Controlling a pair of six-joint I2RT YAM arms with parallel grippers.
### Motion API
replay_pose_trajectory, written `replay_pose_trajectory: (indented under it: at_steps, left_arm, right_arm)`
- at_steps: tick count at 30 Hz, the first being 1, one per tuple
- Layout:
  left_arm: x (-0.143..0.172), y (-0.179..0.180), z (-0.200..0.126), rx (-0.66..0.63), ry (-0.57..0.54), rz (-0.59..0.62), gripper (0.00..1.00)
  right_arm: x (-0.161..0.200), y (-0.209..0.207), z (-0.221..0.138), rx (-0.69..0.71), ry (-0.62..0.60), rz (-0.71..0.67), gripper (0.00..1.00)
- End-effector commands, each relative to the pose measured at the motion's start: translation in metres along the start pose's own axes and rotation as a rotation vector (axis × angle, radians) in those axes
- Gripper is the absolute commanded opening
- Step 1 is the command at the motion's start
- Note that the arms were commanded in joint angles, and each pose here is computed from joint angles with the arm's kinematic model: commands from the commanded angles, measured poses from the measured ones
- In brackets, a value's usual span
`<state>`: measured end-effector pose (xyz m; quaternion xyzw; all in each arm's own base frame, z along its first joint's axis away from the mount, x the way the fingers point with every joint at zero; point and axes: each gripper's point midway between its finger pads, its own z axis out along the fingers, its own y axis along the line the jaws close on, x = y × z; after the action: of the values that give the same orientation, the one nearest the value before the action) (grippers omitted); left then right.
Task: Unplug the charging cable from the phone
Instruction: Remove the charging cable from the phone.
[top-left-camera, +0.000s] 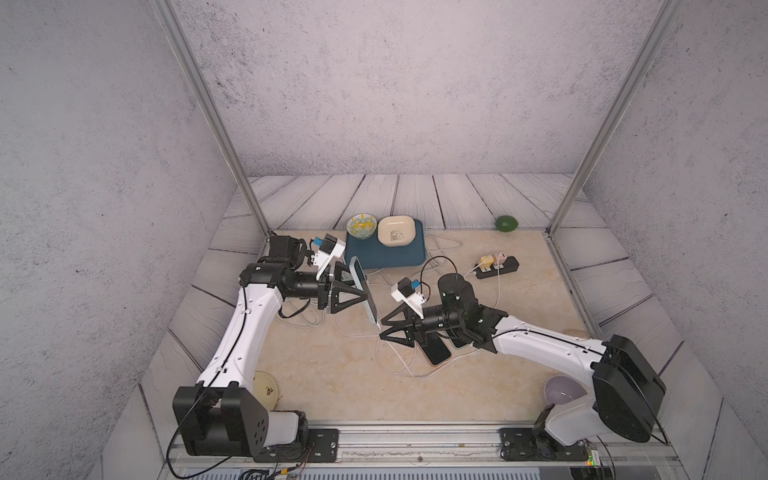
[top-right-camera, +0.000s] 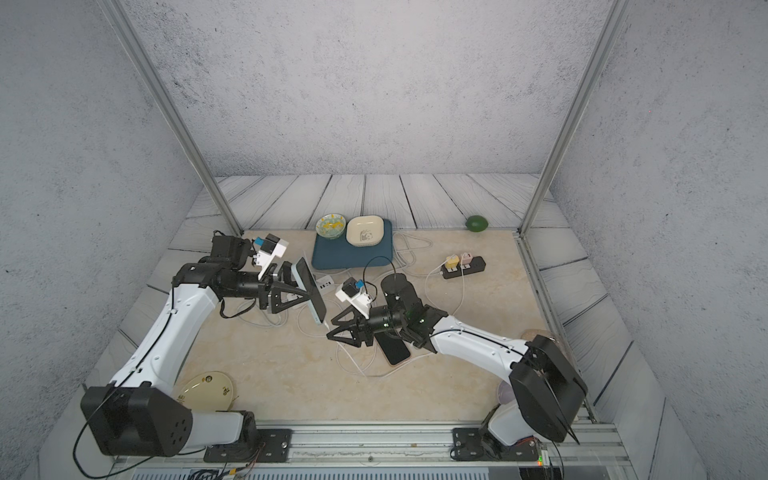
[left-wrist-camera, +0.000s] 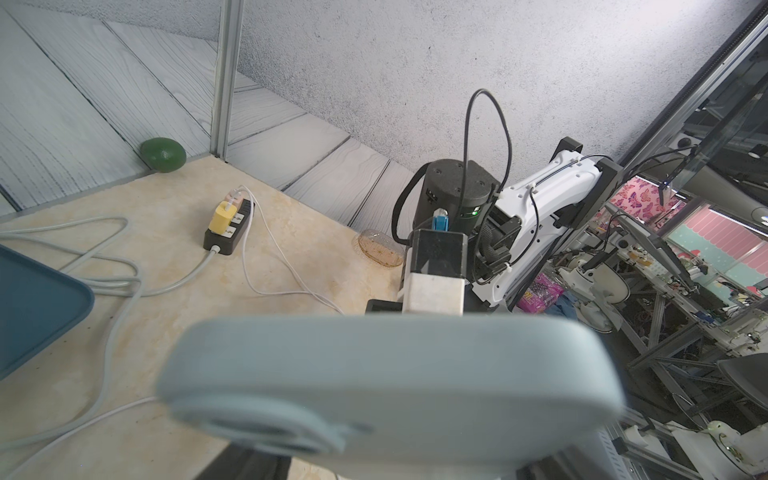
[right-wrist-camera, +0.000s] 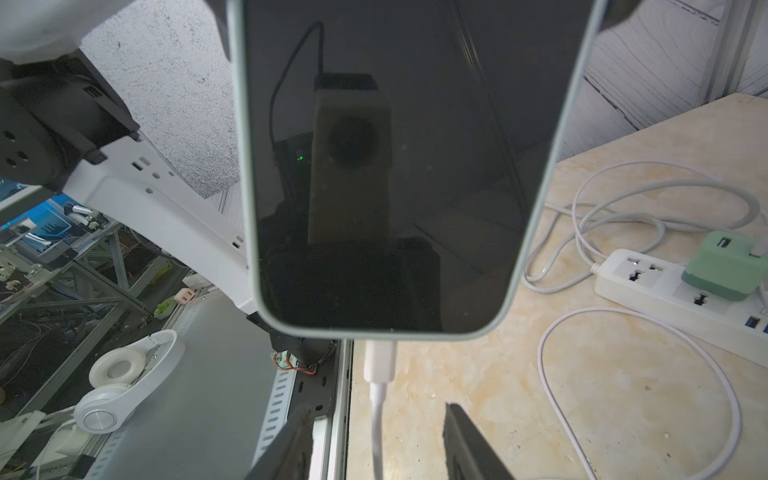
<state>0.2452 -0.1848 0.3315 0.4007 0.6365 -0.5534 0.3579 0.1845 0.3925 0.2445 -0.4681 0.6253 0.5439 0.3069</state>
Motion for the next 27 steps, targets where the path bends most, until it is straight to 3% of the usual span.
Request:
replay_pose_trajectory:
  at_steps: [1, 16, 27]
  left_arm:
    - [-0.009, -0.016, -0.002, 0.027, -0.024, 0.041, 0.35]
    - [-0.009, -0.016, -0.001, 0.027, -0.021, 0.042, 0.35]
    - [-0.008, -0.017, -0.002, 0.025, -0.02, 0.047, 0.35]
  right_arm:
    - [-0.011, 0.006, 0.0, -0.028, -0.01, 0.006, 0.48]
    - [-0.013, 0.007, 0.011, -0.069, -0.027, 0.053, 0.29]
    - [-0.012, 0.008, 0.01, -0.066, -0.029, 0.038, 0.09]
